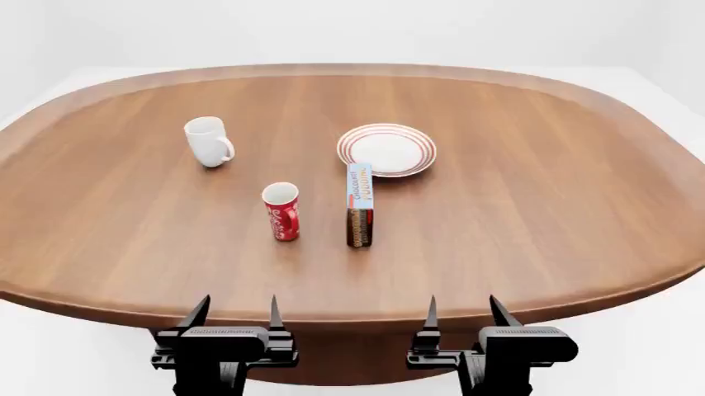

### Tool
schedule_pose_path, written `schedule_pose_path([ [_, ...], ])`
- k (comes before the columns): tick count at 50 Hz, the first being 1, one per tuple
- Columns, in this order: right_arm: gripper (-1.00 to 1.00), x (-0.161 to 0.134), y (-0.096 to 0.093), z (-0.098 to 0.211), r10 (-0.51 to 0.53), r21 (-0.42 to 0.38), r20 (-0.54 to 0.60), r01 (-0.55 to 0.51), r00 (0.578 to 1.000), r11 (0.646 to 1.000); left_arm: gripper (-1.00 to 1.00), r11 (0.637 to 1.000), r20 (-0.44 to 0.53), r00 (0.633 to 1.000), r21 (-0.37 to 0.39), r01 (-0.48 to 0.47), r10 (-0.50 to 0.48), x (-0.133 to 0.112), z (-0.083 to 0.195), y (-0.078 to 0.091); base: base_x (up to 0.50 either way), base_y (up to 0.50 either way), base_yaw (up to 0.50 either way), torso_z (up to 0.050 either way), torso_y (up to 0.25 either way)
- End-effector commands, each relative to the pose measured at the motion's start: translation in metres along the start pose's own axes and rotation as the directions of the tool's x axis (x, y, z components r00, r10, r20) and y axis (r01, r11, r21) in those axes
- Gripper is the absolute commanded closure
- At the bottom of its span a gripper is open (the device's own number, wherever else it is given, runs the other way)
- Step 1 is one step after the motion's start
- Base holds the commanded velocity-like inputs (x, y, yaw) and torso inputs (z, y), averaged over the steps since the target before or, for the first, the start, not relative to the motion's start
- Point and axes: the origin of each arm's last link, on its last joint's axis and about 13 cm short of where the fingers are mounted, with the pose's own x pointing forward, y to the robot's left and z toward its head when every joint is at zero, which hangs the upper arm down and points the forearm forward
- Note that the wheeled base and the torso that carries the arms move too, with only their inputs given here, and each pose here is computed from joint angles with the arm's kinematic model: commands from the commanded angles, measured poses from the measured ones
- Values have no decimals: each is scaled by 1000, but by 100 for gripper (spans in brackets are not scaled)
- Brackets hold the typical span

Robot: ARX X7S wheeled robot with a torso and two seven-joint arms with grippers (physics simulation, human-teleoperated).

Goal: Pick up the white mug and put it on the plate, and put the chocolate pudding to the right of the plate.

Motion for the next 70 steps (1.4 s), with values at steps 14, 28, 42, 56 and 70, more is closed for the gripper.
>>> schedule_pose_path([
  [14,-100,0,2,-2,-2,-3,-6,2,1000,1000,-100,1000,-3,1000,8,12,-12,0,0,-1,0,0,0,0,0],
  [28,-100,-1,3,-4,2,-4,-22,-2,1000,1000,-100,1000,-15,1000,28,11,-11,1,-2,-2,0,0,0,0,0],
  [42,-100,2,-1,8,-52,-15,49,52,997,999,-100,999,33,999,44,-2,1,2,15,4,0,0,0,0,0],
  [56,-100,-13,-48,137,-270,191,699,191,662,963,-100,938,581,786,106,-329,210,-31,139,55,0,0,0,0,0],
  [70,-100,-30,-60,166,-276,209,821,187,500,960,-100,863,688,647,61,-502,328,-51,159,80,0,0,0,0,0],
])
